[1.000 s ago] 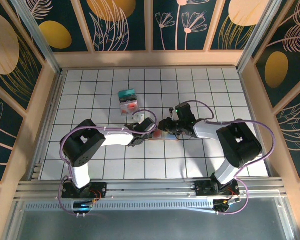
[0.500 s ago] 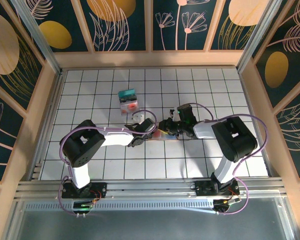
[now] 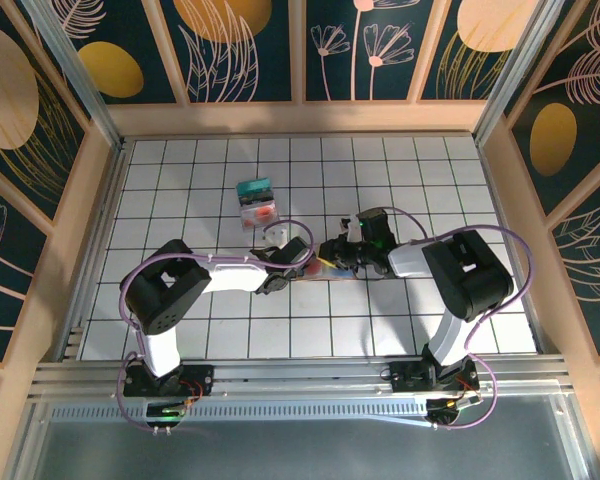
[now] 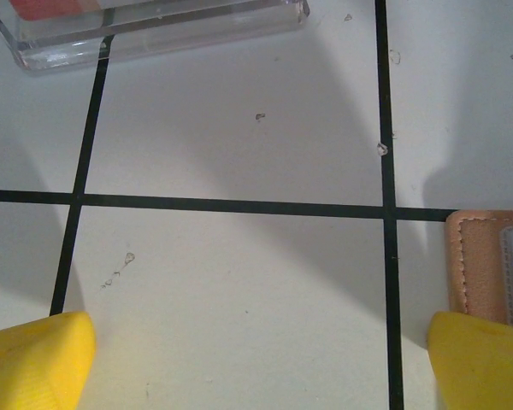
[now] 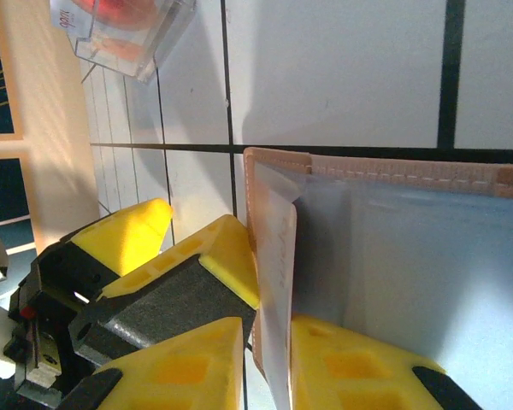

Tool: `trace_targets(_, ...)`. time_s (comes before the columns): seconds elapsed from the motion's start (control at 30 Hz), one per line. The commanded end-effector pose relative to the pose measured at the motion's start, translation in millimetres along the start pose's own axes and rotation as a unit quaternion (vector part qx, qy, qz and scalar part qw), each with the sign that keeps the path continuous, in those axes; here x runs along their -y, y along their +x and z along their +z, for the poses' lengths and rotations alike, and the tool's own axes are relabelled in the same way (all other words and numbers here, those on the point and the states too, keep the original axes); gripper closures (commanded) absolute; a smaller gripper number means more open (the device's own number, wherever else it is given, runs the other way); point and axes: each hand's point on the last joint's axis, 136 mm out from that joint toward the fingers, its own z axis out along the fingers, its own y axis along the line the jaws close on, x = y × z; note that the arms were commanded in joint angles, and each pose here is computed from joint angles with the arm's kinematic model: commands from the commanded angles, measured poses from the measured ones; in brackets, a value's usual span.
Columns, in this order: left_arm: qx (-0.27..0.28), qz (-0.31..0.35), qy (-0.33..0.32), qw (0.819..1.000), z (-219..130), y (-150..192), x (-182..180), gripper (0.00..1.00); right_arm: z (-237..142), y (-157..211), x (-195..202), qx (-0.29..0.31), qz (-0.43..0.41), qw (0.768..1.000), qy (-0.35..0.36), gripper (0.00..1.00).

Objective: Take the credit cards out of the card holder

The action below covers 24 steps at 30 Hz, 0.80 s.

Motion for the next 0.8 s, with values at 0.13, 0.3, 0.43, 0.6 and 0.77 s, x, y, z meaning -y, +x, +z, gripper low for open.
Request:
trace_targets(0.13, -0.068, 0.056, -0.057, 0.994, 11.8, 42.9, -25.7, 0.01, -12.7, -4.7, -13.8, 0.003, -0.010, 0.999, -0.042, 0.79)
trace_targets(0.3, -0.073, 0.059, -0.062, 0.994, 13.7, 46.5, -28.0, 0.01, -18.1, -7.2, -11.4, 0.007, -0.008, 0.999, -0.042, 0.80)
trace_targets(0.43, -0.077, 0.059, -0.064, 0.993, 14.7, 49.8, -29.7, 0.01, -21.4, -9.6, -9.9, 0.011, -0.007, 0.999, -0.039, 0.81)
trace_targets(0.6, -0.077, 0.059, -0.067, 0.993, 14.9, 50.9, -31.8, 0.01, -23.7, -10.1, -6.6, 0.014, -0.004, 0.999, -0.036, 0.83)
trace_targets(0.77, -0.077, 0.059, -0.068, 0.993, 14.5, 51.5, -32.5, 0.01, -27.4, -11.4, -2.6, 0.019, 0.000, 0.999, -0.031, 0.90)
